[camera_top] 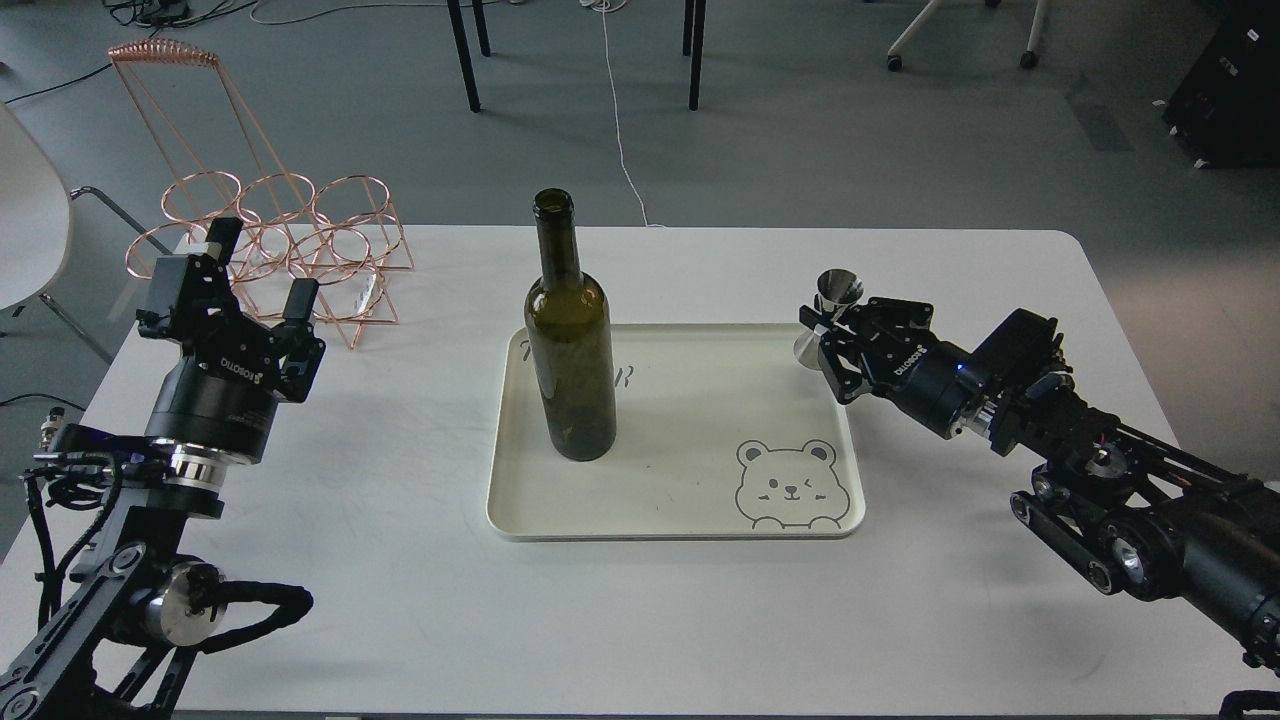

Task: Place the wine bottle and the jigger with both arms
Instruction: 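Lift the jigger off the tray and carry it beside the tray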

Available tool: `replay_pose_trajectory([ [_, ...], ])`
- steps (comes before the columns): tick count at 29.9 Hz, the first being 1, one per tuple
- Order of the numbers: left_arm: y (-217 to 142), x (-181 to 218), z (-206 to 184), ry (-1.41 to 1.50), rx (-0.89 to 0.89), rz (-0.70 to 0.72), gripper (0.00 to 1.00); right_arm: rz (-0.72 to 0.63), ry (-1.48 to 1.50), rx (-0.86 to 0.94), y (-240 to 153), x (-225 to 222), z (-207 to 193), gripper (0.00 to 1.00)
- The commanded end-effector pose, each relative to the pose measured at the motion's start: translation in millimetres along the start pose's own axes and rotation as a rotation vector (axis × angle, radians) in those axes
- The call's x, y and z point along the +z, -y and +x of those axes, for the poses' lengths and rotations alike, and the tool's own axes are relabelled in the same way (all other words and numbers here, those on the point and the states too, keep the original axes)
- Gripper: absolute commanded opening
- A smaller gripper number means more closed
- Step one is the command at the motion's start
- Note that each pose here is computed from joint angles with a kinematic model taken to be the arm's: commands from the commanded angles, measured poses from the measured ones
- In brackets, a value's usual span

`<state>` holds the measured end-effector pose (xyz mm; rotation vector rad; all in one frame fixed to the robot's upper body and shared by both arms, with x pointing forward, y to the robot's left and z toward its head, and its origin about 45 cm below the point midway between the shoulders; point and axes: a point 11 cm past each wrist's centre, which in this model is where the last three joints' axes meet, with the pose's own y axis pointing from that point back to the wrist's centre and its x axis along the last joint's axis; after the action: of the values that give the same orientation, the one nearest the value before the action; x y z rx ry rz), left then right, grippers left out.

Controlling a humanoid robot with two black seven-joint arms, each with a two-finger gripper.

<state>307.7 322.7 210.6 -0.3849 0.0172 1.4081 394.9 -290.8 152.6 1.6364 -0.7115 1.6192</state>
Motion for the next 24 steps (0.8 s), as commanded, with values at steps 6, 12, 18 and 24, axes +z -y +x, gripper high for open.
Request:
replay_pose_trajectory([
  [6, 0.2, -0.9, -3.0, -0.006, -0.004, 0.0, 0.98, -0.301, 0.085, -0.054, -73.4, 83.0, -17.1, 0.16],
  [12, 0.2, -1.1, -3.3, -0.008, -0.004, -0.001, 0.98, -0.335, 0.117, -0.145, -91.9, 81.0, -48.5, 0.16],
  [18, 0.7, 0.4, -4.4, -0.007, -0.008, -0.003, 0.98, -0.32, 0.151, -0.177, -86.9, 66.6, -65.4, 0.16],
  [24, 1.8, 0.6, -5.3, -0.01, -0.009, -0.007, 0.98, -0.322, 0.157, -0.181, -82.1, 62.9, -70.1, 0.16],
])
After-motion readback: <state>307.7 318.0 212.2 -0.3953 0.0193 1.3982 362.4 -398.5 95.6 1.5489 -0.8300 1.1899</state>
